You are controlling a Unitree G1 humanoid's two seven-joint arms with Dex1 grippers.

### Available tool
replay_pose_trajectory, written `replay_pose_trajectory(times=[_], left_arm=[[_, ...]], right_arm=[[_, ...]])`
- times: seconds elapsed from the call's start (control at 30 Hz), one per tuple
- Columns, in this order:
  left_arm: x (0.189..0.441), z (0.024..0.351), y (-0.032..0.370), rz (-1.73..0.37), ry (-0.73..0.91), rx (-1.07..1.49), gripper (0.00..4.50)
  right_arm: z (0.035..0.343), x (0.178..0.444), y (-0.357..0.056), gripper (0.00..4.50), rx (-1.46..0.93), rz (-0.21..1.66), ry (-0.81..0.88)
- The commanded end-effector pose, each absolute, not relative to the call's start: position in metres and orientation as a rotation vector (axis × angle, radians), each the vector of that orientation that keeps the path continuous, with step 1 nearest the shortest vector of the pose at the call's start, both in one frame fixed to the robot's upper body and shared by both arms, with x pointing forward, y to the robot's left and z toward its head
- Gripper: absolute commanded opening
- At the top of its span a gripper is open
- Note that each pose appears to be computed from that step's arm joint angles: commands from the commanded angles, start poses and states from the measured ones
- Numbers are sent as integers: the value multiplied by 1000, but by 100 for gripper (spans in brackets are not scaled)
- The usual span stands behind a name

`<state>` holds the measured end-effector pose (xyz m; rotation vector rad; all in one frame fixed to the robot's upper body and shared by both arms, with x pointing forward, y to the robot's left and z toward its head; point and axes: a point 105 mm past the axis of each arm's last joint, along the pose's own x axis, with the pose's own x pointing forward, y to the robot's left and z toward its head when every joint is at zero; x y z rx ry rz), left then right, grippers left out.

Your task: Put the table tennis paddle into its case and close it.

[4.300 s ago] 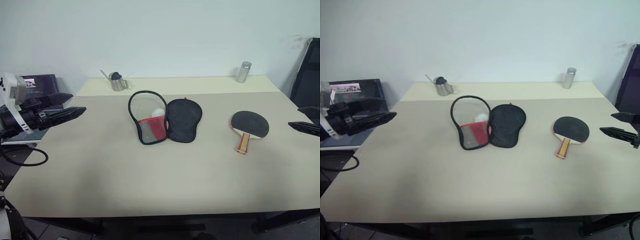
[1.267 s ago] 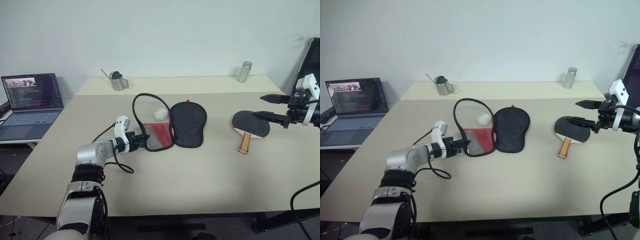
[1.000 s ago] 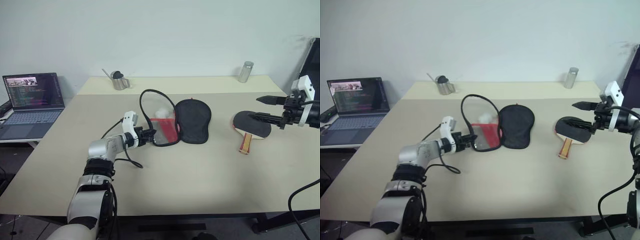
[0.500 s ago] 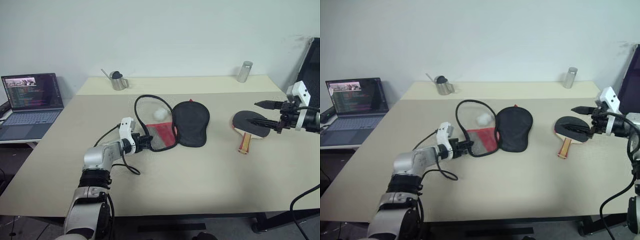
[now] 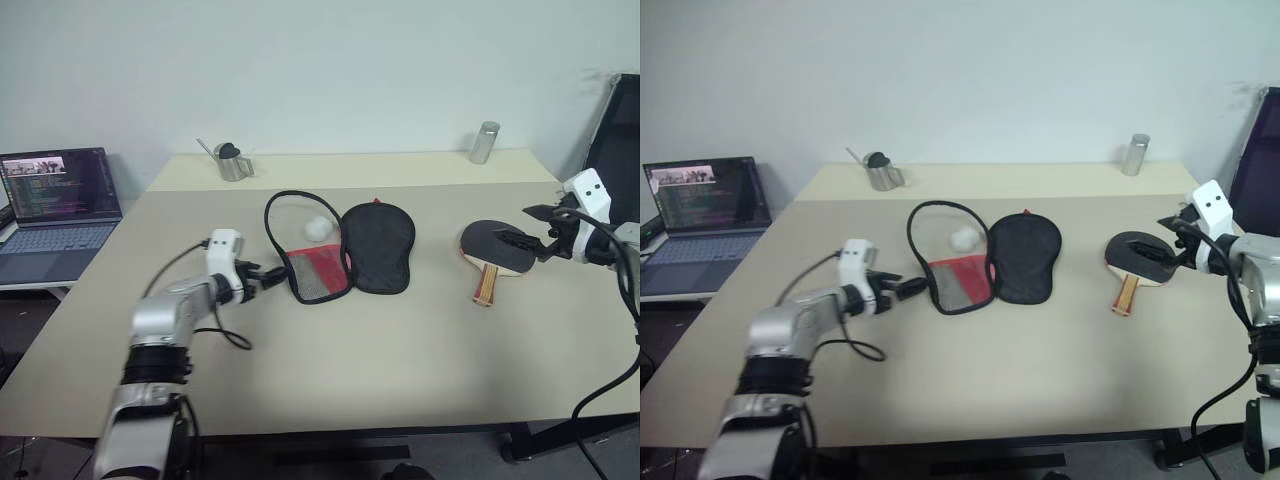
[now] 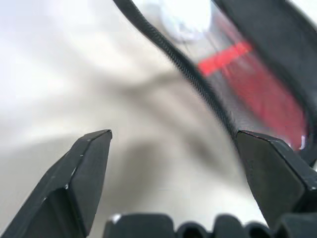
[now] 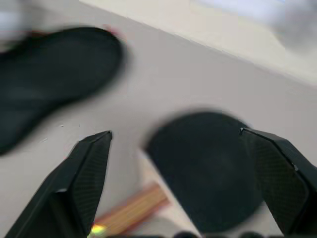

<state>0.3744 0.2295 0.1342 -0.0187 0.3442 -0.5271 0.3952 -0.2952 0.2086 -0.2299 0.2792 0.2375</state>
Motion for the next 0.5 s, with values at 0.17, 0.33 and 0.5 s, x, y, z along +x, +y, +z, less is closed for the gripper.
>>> replay_pose_trajectory(times=[0.17, 0.33, 0.5], left_arm=[[324, 187, 217, -875, 155, 13, 444], [342, 184, 193, -868, 129, 10, 444], [340, 177, 176, -898, 128, -16, 444]], right_arm=[[203, 399, -272, 450, -61, -52, 315], [179, 403, -269, 450, -33, -278, 380], [180, 402, -267, 450, -37, -365, 367]])
